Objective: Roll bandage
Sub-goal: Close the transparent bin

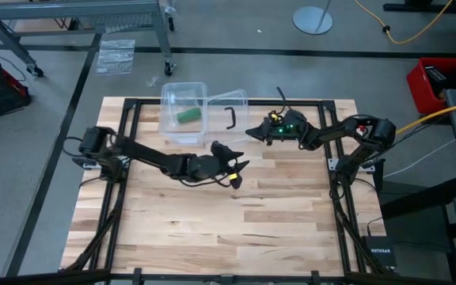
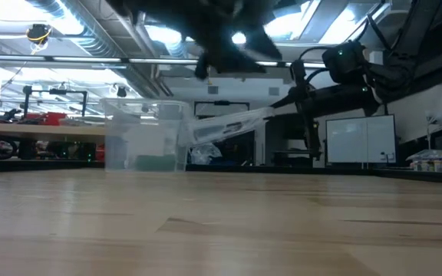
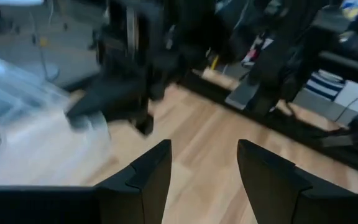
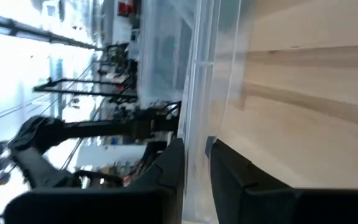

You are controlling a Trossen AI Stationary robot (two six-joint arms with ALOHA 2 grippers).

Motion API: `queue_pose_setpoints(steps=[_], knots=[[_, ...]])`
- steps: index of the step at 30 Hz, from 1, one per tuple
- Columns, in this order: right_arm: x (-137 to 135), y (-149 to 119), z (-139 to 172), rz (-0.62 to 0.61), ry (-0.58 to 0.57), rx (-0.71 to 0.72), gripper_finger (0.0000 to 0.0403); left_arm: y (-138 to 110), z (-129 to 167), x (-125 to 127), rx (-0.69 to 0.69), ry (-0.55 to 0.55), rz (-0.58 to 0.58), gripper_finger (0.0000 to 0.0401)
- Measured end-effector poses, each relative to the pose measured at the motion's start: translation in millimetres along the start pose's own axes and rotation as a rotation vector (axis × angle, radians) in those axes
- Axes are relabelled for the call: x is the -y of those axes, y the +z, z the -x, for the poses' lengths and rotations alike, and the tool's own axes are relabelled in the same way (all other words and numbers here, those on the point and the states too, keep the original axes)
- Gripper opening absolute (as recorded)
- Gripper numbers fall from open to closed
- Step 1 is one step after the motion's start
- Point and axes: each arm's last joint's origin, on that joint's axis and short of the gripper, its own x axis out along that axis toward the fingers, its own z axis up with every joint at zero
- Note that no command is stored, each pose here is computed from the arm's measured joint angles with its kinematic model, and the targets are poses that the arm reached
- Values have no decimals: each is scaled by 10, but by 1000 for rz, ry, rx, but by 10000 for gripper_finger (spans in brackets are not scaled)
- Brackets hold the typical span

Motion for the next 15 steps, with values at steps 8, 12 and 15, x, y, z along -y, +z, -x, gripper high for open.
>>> queue_pose_setpoints(steps=[8,12,15], knots=[[-110,2,16,54,124,-89,55,438,310,5,97,-39,-104,175],[-117,-8,17,59,135,-120,55,552,405,-29,110,-29,-122,175],[-119,-16,17,60,139,-140,55,591,456,-66,109,31,-135,175]])
